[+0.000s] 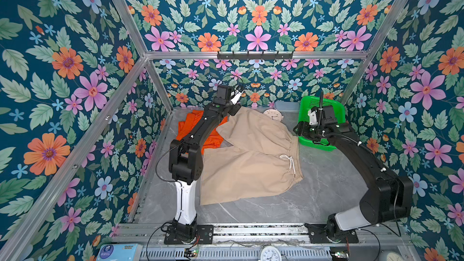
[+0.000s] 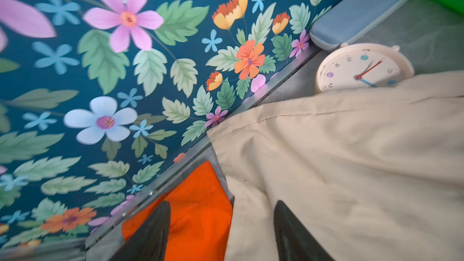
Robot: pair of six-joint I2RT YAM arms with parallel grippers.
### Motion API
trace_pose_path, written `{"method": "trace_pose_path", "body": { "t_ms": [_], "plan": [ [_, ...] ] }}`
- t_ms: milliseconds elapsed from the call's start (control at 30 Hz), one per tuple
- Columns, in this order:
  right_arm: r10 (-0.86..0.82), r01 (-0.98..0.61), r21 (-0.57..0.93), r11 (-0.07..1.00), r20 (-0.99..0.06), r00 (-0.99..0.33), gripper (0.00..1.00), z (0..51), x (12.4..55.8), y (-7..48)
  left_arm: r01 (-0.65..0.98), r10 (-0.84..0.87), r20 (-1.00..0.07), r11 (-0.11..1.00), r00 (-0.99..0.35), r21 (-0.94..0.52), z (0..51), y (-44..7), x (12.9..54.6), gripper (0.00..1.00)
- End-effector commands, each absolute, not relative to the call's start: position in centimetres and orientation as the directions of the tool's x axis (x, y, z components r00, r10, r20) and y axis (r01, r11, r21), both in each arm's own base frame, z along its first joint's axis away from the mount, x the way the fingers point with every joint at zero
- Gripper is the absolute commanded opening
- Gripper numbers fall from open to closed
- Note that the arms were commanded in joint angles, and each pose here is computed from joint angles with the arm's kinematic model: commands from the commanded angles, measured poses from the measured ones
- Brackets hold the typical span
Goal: Fold and stack the shorts
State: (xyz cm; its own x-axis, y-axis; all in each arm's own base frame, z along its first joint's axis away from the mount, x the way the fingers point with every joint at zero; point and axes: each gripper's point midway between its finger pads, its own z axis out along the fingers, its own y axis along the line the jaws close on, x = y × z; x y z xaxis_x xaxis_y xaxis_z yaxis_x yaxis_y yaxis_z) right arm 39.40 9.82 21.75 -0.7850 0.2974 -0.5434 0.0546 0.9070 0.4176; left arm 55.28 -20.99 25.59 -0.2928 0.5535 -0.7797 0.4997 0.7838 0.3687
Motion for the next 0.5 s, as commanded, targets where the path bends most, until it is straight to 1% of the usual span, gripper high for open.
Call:
{"method": "trace_pose_path", "body": {
  "t_ms": [0, 100, 167, 233, 267, 333, 400, 467],
  "plan": [
    [0.269, 0.048, 0.404, 0.914, -0.512, -0.816, 0.69, 20.8, 36.3, 9.5, 0.463, 0.408, -0.817, 0.864, -0.408, 0.2, 25.0, -19.9, 51.7, 0.67],
    [0.275, 0.042, 0.474, 0.879, -0.434, -0.858, 0.69, 18.5, 32.9, 10.6, 0.447, 0.303, -0.805, 0.893, -0.51, 0.053, 22.7, -19.0, 46.8, 0.67],
    [0.306, 0.09, 0.491, 0.866, -0.38, -0.873, 0.69, 16.4, 31.1, 10.4, 0.411, 0.203, -0.789, 0.909, -0.58, -0.068, 20.6, -18.6, 43.9, 0.67],
    [0.367, 0.161, 0.529, 0.833, -0.311, -0.877, 0.69, 14.2, 29.6, 9.7, 0.399, 0.101, -0.76, 0.891, -0.642, -0.219, 18.7, -19.2, 40.9, 0.66],
    [0.4, 0.193, 0.563, 0.803, -0.27, -0.876, 0.69, 13.3, 29.0, 9.5, 0.392, 0.072, -0.745, 0.881, -0.664, -0.264, 17.9, -19.3, 39.8, 0.66],
    [0.476, 0.248, 0.649, 0.719, -0.2, -0.856, 0.69, 11.9, 28.5, 9.0, 0.326, -0.017, -0.714, 0.882, -0.7, -0.34, 16.6, -18.7, 38.2, 0.65],
    [0.531, 0.295, 0.703, 0.647, -0.138, -0.836, 0.69, 10.7, 28.1, 8.6, 0.28, -0.081, -0.684, 0.872, -0.725, -0.401, 15.3, -18.5, 37.0, 0.64],
    [0.557, 0.327, 0.735, 0.594, -0.083, -0.826, 0.69, 9.7, 27.7, 8.8, 0.237, -0.118, -0.657, 0.873, -0.744, -0.426, 14.1, -18.1, 36.2, 0.63]
  ]
}}
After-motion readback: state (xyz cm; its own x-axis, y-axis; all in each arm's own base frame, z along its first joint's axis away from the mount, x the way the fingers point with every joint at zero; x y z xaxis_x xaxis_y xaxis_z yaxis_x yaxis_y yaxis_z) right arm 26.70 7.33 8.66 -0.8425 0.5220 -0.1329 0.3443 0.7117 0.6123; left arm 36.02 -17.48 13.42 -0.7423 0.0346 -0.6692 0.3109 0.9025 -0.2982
